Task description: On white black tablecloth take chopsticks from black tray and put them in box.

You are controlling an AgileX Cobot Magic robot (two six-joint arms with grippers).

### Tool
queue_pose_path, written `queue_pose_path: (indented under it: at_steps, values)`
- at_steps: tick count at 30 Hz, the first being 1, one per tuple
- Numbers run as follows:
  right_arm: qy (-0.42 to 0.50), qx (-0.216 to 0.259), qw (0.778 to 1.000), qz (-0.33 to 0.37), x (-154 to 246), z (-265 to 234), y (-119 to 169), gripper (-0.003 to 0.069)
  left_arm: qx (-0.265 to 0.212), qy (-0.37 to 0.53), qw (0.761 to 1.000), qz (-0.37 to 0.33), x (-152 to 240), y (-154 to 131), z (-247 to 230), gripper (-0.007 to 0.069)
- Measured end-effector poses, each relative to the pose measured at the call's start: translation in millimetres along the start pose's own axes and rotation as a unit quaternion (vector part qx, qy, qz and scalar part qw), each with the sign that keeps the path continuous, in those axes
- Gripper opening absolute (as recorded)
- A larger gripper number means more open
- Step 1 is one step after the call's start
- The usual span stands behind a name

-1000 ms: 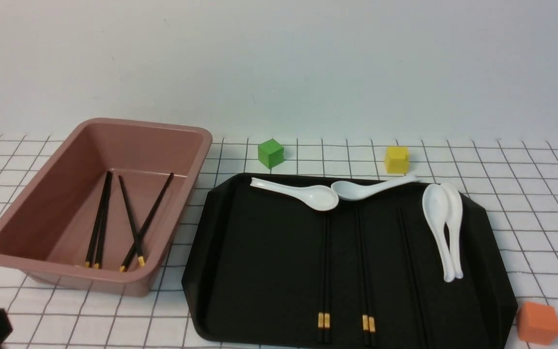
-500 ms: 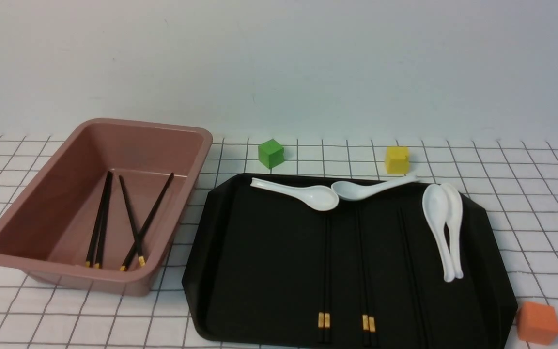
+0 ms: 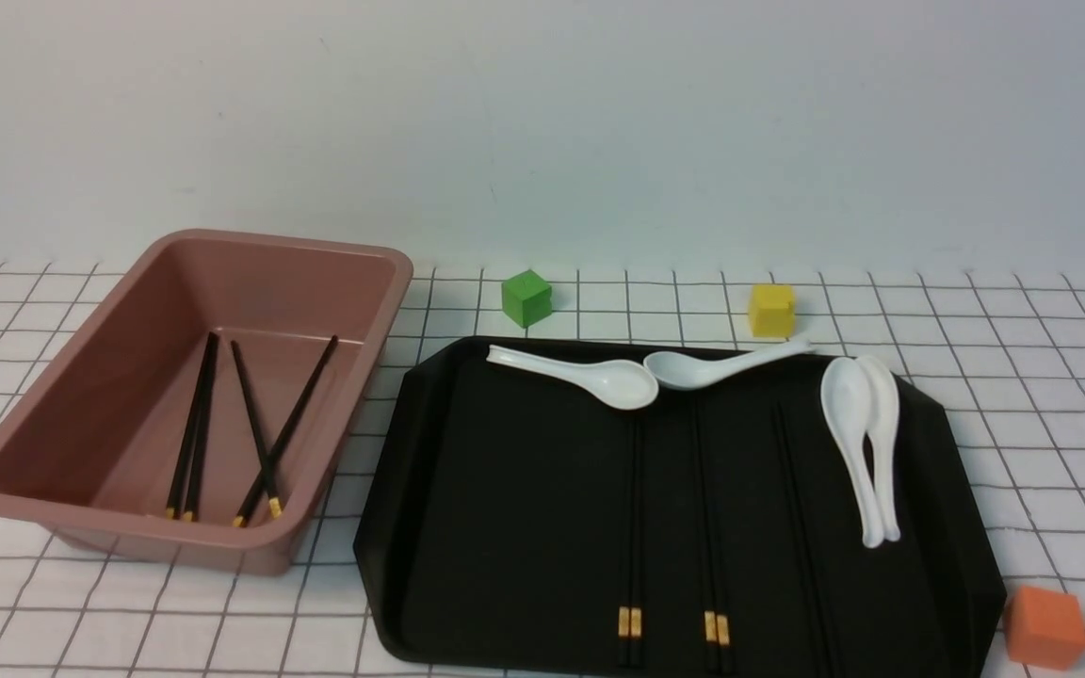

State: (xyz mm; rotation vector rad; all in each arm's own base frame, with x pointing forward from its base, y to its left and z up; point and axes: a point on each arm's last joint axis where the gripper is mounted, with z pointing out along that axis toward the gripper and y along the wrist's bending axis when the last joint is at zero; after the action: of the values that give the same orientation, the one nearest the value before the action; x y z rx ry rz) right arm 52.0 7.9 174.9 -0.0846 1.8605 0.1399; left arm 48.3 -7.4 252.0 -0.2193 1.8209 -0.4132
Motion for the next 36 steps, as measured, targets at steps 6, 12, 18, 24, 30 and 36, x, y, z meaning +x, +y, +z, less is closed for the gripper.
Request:
queue_pose_path:
  at_steps: [6, 12, 18, 24, 30, 36]
  values:
    - [0.0, 0.0, 1.0, 0.0, 0, 0, 0, 0.024, -0.002, 0.007, 1.0, -0.001, 14, 6, 4, -0.0013]
    - [0.0, 0.0, 1.0, 0.0, 0, 0, 0, 0.024, -0.014, 0.041, 0.999, -0.007, 58, 25, 15, -0.0012]
    - [0.0, 0.0, 1.0, 0.0, 0, 0, 0, 0.024, -0.003, 0.039, 0.999, -0.035, 73, 29, 23, -0.0011]
    - [0.0, 0.0, 1.0, 0.0, 0, 0, 0, 0.024, -0.031, 0.005, 0.998, -0.052, 69, 32, 23, -0.0006]
    - [0.0, 0.0, 1.0, -0.002, 0, 0, 0, 0.024, -0.037, 0.002, 0.998, -0.054, 69, 32, 23, 0.0001]
    - [0.0, 0.0, 1.0, -0.002, 0, 0, 0, 0.024, -0.038, 0.004, 0.998, -0.054, 69, 33, 23, 0.0005]
